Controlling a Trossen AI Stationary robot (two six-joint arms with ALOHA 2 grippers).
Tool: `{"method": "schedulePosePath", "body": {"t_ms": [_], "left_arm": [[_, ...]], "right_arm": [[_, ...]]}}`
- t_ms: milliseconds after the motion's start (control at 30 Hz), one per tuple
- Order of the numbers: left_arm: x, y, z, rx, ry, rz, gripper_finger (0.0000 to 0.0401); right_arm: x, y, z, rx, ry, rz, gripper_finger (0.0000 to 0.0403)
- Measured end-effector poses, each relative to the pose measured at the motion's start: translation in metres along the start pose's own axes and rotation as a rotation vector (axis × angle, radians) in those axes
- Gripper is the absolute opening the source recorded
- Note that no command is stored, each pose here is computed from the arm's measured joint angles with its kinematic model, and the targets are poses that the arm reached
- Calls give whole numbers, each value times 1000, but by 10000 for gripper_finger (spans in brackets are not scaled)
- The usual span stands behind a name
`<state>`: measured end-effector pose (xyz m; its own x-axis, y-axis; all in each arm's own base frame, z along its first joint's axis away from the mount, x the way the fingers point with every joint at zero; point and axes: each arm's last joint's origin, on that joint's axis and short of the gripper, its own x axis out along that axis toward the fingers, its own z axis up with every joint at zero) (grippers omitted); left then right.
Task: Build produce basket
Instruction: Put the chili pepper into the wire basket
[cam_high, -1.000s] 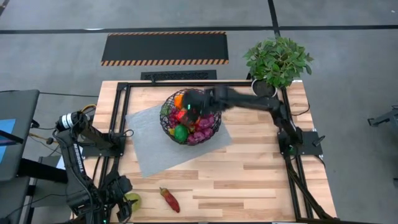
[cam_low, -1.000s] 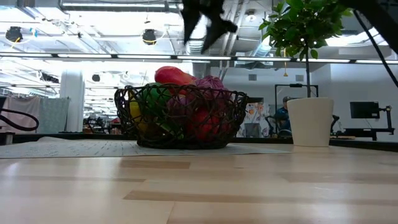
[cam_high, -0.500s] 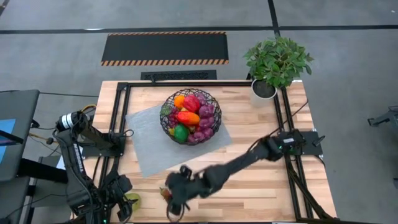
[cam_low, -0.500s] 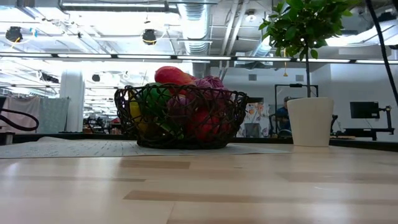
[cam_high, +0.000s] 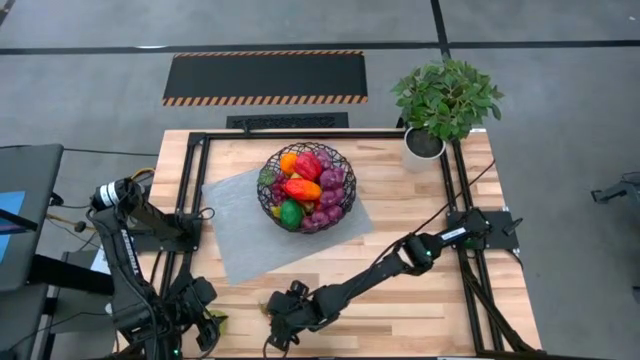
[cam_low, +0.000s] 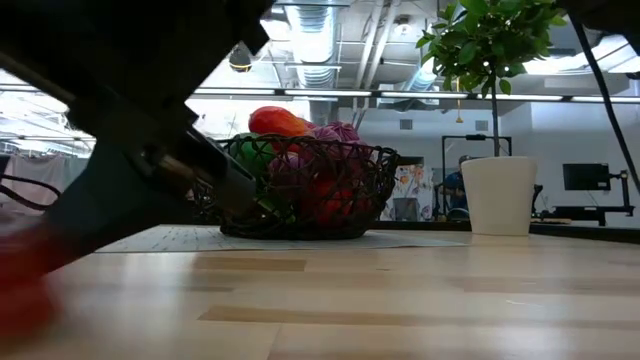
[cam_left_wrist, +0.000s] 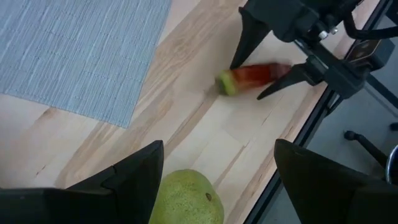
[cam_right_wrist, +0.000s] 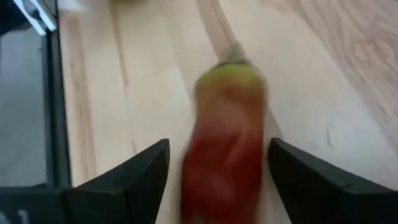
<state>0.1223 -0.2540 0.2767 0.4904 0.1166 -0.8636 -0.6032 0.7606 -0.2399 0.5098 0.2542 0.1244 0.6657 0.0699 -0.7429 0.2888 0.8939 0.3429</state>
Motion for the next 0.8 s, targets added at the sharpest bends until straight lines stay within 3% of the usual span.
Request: {"method": "schedulePosePath", "body": {"t_ms": [133,233,500,633,800], "left_arm": [[0,0,0,-5,1,-1,290],[0,0,0,-6,7,1,290],[0,0,0,15,6,3,290],[0,0,0,20,5,3,290],[-1,1,-1,36,-2,0,290]], "right_arm": [[-1,-5,-4,10,29,-69,286],[-14,-8,0,14,63,-122,258],[-47,-18,26,19,92,-183,86],[-90,-17,63,-18,3,-153,85],[-152,-38,115,24,-141,-219,86]]}}
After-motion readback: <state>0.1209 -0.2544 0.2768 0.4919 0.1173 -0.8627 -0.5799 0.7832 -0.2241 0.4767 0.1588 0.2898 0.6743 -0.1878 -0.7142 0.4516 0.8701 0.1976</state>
